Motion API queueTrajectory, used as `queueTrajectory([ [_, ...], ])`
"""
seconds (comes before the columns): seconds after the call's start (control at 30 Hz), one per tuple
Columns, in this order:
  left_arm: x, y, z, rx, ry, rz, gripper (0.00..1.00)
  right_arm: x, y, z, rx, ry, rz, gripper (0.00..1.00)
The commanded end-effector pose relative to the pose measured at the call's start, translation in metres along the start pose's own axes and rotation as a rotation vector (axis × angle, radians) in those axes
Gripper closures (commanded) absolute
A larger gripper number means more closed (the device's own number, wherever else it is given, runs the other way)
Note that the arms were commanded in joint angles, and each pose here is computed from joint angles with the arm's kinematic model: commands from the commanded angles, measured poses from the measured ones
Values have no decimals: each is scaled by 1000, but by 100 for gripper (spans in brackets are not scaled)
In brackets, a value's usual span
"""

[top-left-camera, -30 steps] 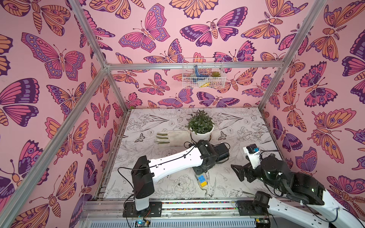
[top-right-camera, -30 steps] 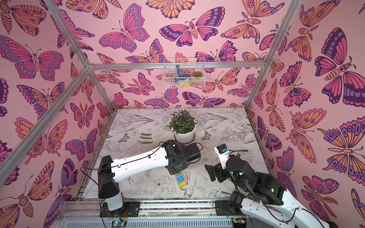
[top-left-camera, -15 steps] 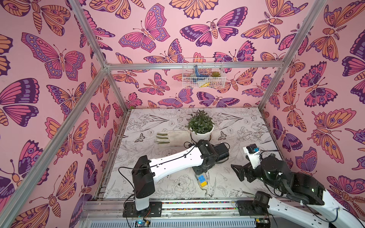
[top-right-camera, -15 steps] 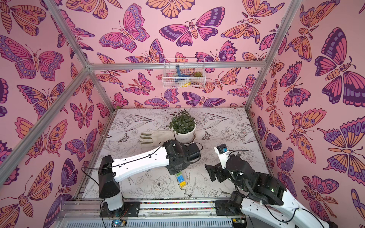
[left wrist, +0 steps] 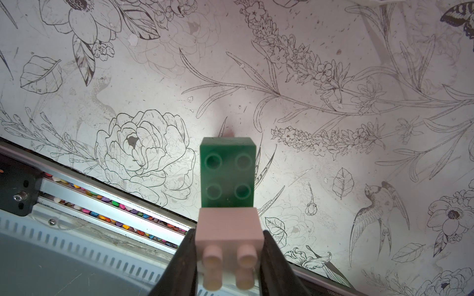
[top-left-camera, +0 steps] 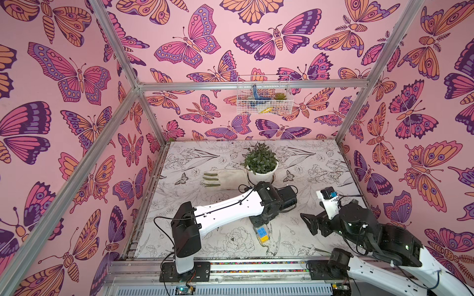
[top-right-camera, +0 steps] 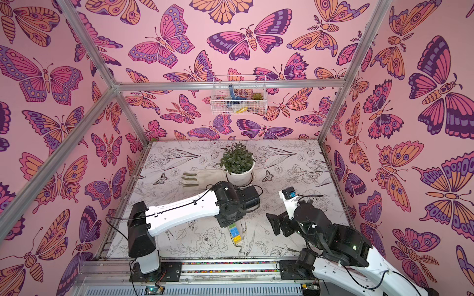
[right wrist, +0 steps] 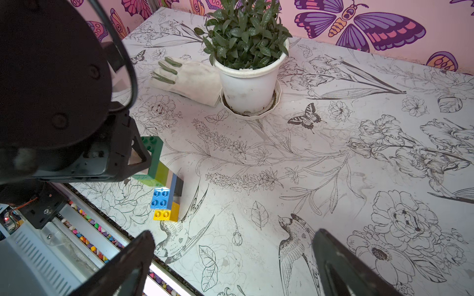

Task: Assemble a giraffe with lego
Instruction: Assemble the lego brick with the lego brick.

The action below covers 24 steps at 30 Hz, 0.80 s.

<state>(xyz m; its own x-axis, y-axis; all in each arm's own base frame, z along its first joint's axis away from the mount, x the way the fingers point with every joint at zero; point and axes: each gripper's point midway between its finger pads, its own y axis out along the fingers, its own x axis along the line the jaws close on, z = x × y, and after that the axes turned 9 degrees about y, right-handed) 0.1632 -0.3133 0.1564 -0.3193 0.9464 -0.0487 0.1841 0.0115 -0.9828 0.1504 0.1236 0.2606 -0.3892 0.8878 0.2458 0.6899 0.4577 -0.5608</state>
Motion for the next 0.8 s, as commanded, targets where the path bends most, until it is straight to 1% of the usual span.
queueTrajectory([
  [0.0,12,14,6,38,27,-75,72,-5,-2,-5,-33,-1,18,1],
  [0.3,12,26,12,90,31,-85,72,-4,-3,-6,-43,-14,12,1],
  [0.47,23,38,20,134,28,-120,73,-2,-3,-6,-40,-21,0,1],
  [0.77,30,58,29,175,13,-129,73,-1,-1,-5,-33,-28,1,1],
])
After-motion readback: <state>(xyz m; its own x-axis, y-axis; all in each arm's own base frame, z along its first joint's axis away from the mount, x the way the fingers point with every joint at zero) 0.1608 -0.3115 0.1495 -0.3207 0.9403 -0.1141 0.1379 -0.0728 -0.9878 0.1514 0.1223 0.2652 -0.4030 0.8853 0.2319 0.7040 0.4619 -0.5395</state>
